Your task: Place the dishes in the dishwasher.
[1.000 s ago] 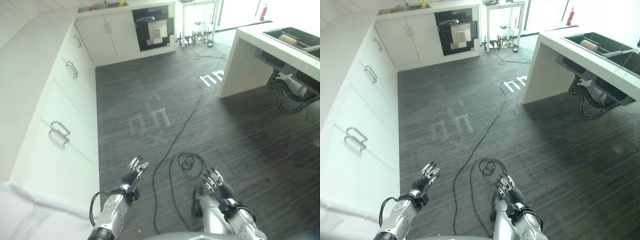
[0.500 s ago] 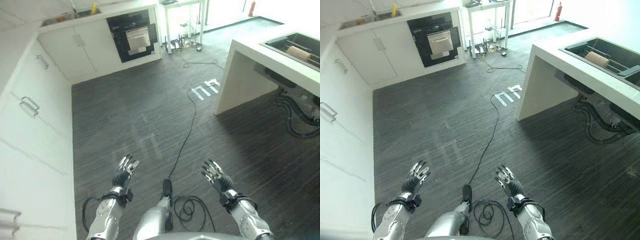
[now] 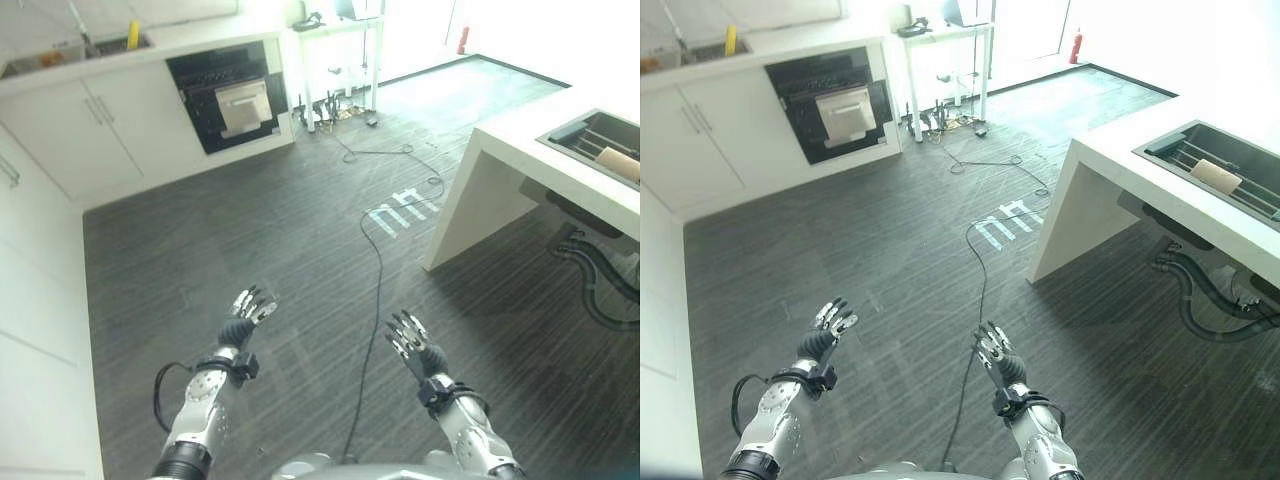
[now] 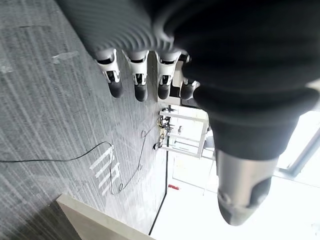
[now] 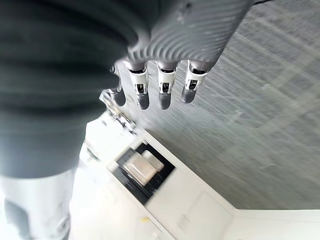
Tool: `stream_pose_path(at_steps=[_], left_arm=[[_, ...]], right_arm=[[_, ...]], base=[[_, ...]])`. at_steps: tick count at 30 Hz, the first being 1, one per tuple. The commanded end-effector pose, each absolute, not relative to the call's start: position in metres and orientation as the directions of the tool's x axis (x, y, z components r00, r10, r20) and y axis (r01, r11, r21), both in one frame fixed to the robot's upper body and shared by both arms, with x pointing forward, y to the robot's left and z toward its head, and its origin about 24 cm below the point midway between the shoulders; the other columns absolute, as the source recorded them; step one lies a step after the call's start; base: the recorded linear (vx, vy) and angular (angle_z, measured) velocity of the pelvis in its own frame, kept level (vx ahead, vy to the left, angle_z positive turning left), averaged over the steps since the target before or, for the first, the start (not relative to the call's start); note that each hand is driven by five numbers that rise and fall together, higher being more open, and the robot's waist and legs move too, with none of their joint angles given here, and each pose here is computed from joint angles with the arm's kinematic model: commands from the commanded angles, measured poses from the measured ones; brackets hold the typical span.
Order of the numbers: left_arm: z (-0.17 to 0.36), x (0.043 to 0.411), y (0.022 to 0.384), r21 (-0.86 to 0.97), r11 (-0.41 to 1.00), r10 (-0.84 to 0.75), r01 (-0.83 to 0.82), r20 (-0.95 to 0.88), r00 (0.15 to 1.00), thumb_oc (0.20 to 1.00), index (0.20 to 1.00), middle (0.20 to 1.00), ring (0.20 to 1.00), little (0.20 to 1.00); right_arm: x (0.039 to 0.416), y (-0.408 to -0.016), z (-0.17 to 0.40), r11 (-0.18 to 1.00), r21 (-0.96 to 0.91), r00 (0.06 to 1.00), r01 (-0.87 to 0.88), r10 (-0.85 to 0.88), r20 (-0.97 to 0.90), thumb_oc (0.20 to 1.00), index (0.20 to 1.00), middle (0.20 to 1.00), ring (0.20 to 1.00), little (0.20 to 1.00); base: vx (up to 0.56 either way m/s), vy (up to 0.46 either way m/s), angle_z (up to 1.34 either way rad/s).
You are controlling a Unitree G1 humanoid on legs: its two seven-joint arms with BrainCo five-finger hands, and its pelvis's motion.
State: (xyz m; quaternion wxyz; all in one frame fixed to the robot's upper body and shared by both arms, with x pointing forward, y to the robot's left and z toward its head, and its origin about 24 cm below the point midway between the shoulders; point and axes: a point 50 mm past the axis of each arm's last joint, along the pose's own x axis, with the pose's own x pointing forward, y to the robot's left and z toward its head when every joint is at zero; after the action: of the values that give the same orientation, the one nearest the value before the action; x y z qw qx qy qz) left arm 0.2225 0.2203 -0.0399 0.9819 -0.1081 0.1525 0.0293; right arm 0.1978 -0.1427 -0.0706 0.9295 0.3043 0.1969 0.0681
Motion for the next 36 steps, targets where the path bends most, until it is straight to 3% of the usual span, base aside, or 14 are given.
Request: stream_pose_path(at_steps=[1, 9, 15, 20, 36], left_arm=[[-0.015, 0.226, 0.231, -0.104, 0.994, 0.02, -0.042, -0.197, 0.98, 1.0, 1.0, 1.0, 1.0, 1.0], [-0.01, 0.223, 0.228, -0.131, 0.989, 0.046, -0.068, -0.165, 0.985, 1.0, 1.0, 1.0, 1.0, 1.0], [-0.01, 0.222, 0.217, -0.175, 0.984, 0.019, -0.043, -0.137, 0.99, 1.0, 1.0, 1.0, 1.0, 1.0], [-0.013, 0.223, 0.211, -0.178, 0.982, 0.028, -0.056, -0.154, 0.988, 1.0, 1.0, 1.0, 1.0, 1.0], [-0.011, 0.231, 0.208, -0.138, 0.99, 0.011, -0.029, -0.128, 0.992, 1.0, 1.0, 1.0, 1.0, 1.0]], right_arm=[[0.213, -0.148, -0.052, 0.794, 0.606, 0.956, -0.052, 0.216, -0.2, 1.0, 1.0, 1.0, 1.0, 1.0], [0.219, -0.151, -0.036, 0.798, 0.594, 0.962, -0.103, 0.232, -0.144, 1.0, 1.0, 1.0, 1.0, 1.0], [0.22, -0.16, -0.036, 0.814, 0.569, 0.956, -0.117, 0.247, -0.157, 1.0, 1.0, 1.0, 1.0, 1.0], [0.225, -0.142, -0.036, 0.811, 0.567, 0.944, -0.147, 0.286, -0.165, 1.0, 1.0, 1.0, 1.0, 1.0], [0.219, -0.145, -0.04, 0.812, 0.573, 0.945, -0.111, 0.266, -0.192, 1.0, 1.0, 1.0, 1.0, 1.0]], base=[[0.06, -0.308, -0.12], [0.03, -0.453, 0.38], [-0.02, -0.264, -1.67], [0.12, -0.025, -1.62], [0.13, 0.139, -0.58]])
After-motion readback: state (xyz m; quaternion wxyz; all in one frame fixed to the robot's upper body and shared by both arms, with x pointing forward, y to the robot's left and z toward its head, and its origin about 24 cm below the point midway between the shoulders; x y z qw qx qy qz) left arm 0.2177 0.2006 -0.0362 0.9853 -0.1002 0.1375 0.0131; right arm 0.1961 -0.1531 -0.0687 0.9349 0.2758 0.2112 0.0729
